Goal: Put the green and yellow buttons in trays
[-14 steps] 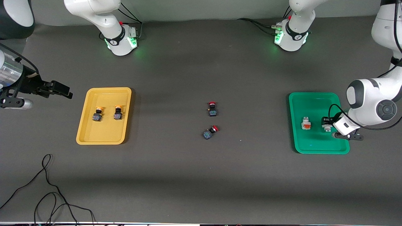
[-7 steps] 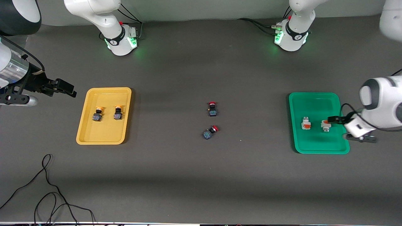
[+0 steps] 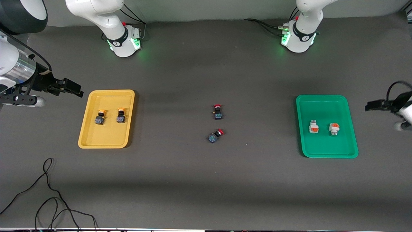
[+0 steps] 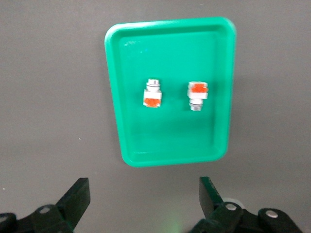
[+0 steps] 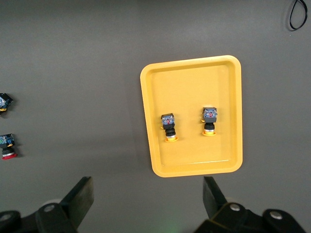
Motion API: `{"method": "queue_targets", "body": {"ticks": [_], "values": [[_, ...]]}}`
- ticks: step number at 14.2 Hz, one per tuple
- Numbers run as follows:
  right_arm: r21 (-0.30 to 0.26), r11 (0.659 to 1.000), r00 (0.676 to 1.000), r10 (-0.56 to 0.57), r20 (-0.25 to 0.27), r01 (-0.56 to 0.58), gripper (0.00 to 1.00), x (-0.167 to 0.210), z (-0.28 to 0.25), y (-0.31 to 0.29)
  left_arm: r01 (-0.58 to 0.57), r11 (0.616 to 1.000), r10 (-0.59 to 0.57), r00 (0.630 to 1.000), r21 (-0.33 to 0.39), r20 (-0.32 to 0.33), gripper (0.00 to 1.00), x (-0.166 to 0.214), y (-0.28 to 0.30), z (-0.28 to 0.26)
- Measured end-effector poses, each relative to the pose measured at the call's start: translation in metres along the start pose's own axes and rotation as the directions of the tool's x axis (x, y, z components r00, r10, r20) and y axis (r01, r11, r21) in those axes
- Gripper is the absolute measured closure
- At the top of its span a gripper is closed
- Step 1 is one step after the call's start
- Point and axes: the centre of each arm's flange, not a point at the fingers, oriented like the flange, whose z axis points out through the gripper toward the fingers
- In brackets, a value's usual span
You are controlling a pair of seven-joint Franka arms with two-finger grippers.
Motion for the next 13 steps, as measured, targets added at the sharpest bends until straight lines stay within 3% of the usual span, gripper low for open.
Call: {"method": "queue_targets", "body": {"ticks": [4, 8, 13], "values": [[0.0, 1.0, 1.0, 0.0, -0.001, 0.0, 0.0, 0.001, 0.0, 0.0, -0.034, 0.999, 0.034, 0.999, -0.002, -0.027, 0.0, -0.027, 0.062, -0.057], [0.006, 1.0, 1.0, 0.009, -0.026, -0.009, 0.0, 0.003, -0.011, 0.005, -0.032, 0.999, 0.033, 0.999, 0.023, -0.041, 0.0, -0.031, 0.135, -0.071], [0.01, 1.0, 0.999, 0.014, -0.049, -0.014, 0.0, 0.005, -0.021, 0.007, -0.018, 1.0, 0.019, 0.998, 0.024, -0.052, 0.0, -0.04, 0.16, -0.091]]}}
